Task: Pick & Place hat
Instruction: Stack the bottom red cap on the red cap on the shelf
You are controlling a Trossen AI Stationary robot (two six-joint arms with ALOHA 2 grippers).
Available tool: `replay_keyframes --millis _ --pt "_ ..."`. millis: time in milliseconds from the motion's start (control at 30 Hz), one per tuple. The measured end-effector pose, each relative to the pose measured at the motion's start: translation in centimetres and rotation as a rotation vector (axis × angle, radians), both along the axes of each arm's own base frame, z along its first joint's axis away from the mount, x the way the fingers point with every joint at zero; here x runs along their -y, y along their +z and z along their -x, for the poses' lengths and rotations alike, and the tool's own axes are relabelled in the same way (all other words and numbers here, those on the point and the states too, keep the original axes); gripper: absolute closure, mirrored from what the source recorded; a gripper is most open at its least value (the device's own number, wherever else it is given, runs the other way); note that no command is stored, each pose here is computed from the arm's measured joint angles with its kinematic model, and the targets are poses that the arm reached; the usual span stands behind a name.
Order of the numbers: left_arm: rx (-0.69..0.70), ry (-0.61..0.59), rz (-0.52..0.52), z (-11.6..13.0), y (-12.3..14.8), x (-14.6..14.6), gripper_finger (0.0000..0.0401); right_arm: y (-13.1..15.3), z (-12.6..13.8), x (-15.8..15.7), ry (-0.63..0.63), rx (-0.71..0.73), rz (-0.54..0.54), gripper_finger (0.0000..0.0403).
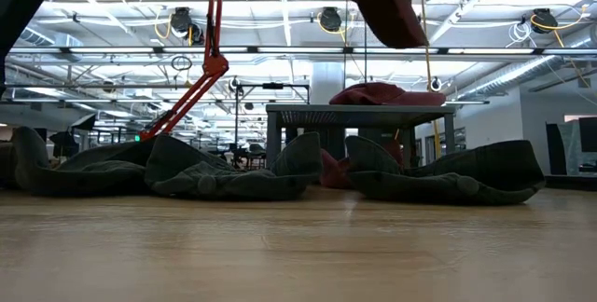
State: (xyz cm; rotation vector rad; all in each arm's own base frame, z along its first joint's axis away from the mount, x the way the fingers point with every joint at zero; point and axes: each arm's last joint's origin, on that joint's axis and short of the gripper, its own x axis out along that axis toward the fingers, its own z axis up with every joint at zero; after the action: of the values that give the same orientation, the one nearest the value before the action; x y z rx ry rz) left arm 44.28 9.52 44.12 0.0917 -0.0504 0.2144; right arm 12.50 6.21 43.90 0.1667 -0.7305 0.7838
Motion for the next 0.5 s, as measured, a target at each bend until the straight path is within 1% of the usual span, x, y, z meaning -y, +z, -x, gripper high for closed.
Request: replay_keyframes --millis 133,200,300,400,500 --pt "-0.031 0.017 -0.110 0.1 -0.1 -0.5 0.0367 -0.2 -0.6 -0.2 -0.053 0.001 0.010 0.0325" --pt "-0.037 0.028 -0.136 -0.3 -0.5 -1.0 0.0367 -0.3 -1.0 -0.2 -0.083 -0.008 0.004 0.0326" --pt "-0.063 0.040 -0.131 -1.0 -1.8 -1.9 0.0367 -0.5 -1.5 -0.3 -0.124 -0.025 -0.008 0.0326" --pt "-0.074 0.046 -0.109 -1.9 -3.2 -2.8 0.0367 -0.7 -1.9 -0.4 -0.148 -0.026 0.007 0.0326" --pt "-0.028 0.030 -0.111 -2.7 -4.0 -3.6 0.0367 -0.8 -2.3 -0.6 -0.152 -0.032 0.017 0.0326"
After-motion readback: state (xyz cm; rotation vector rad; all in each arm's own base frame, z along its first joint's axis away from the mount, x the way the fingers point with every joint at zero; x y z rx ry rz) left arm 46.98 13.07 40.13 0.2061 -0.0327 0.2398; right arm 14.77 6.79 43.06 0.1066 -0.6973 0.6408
